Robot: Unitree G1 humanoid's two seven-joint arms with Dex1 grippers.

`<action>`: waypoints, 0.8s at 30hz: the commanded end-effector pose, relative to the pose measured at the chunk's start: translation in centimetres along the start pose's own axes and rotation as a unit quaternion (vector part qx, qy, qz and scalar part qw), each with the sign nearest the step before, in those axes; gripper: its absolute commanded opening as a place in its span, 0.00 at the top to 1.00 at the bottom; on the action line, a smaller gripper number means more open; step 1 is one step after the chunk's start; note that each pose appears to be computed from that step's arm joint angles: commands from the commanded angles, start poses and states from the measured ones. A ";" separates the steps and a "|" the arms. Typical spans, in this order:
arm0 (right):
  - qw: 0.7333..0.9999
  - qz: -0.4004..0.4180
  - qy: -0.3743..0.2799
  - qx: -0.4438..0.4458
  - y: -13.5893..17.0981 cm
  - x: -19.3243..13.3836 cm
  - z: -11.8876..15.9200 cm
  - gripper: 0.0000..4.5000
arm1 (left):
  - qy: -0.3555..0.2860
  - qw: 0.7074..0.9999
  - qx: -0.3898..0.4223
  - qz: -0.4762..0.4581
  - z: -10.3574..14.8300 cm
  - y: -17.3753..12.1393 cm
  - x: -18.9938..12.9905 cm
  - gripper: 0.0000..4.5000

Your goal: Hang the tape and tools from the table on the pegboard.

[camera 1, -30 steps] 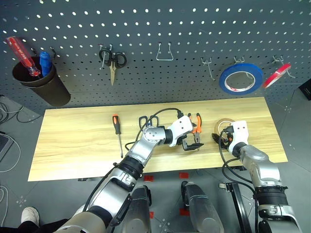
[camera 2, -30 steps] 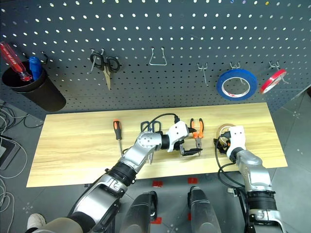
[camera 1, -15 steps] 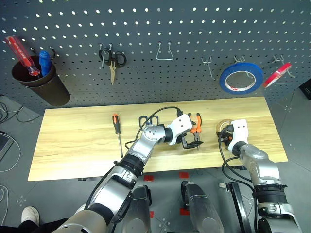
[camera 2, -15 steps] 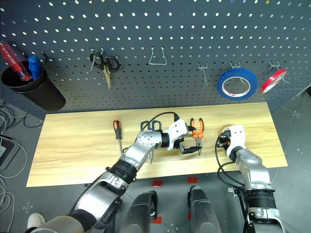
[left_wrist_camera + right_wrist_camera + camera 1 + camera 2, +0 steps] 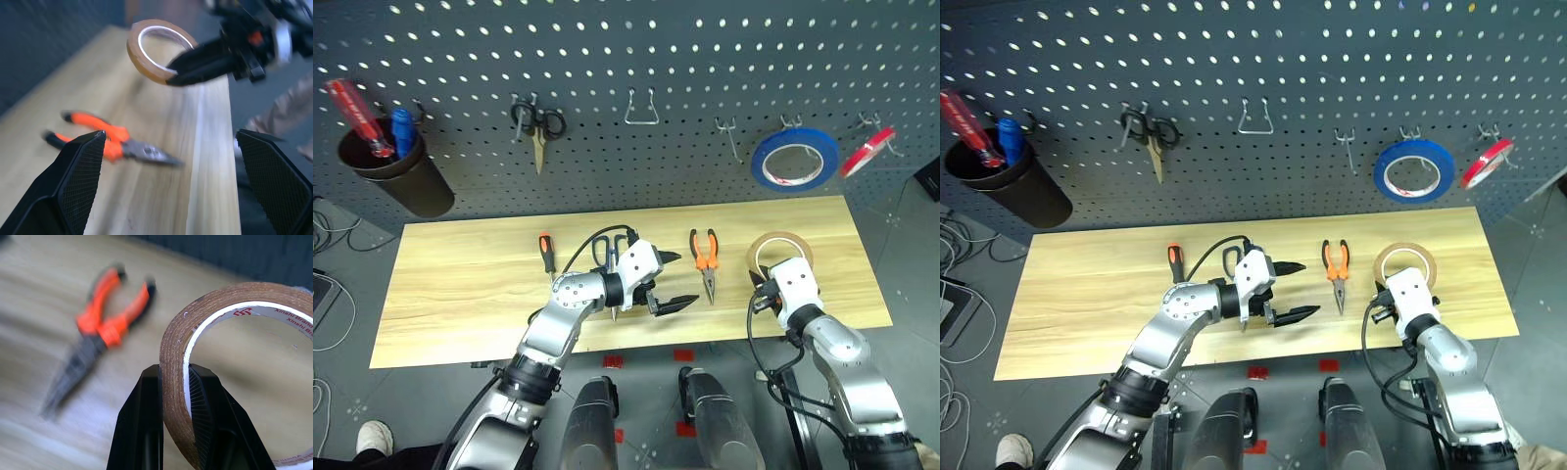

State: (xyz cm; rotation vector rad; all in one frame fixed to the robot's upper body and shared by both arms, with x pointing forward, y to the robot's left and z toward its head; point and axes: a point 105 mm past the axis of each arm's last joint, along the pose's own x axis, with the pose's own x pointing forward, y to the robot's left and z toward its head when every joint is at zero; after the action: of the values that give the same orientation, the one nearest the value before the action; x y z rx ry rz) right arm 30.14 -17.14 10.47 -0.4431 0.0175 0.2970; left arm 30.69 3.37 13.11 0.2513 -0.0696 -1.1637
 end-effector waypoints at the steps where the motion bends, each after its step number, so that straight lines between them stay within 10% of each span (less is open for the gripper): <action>1: 0.996 -0.024 -0.069 -0.056 0.4 -0.8 3.0 0.90 | -0.045 0.997 -0.021 0.067 2.8 1.0 -1.1 0.00; 24: 0.957 0.020 -0.260 -0.125 1.9 4.2 7.7 0.90 | -0.108 0.983 -0.055 0.140 6.6 2.2 0.3 0.00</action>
State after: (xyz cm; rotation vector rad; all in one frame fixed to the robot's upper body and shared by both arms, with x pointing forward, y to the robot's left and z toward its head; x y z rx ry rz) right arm 33.43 -11.40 15.37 -0.6231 -0.4843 0.4345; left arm 32.04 3.58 18.76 0.0131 -0.1635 -0.8785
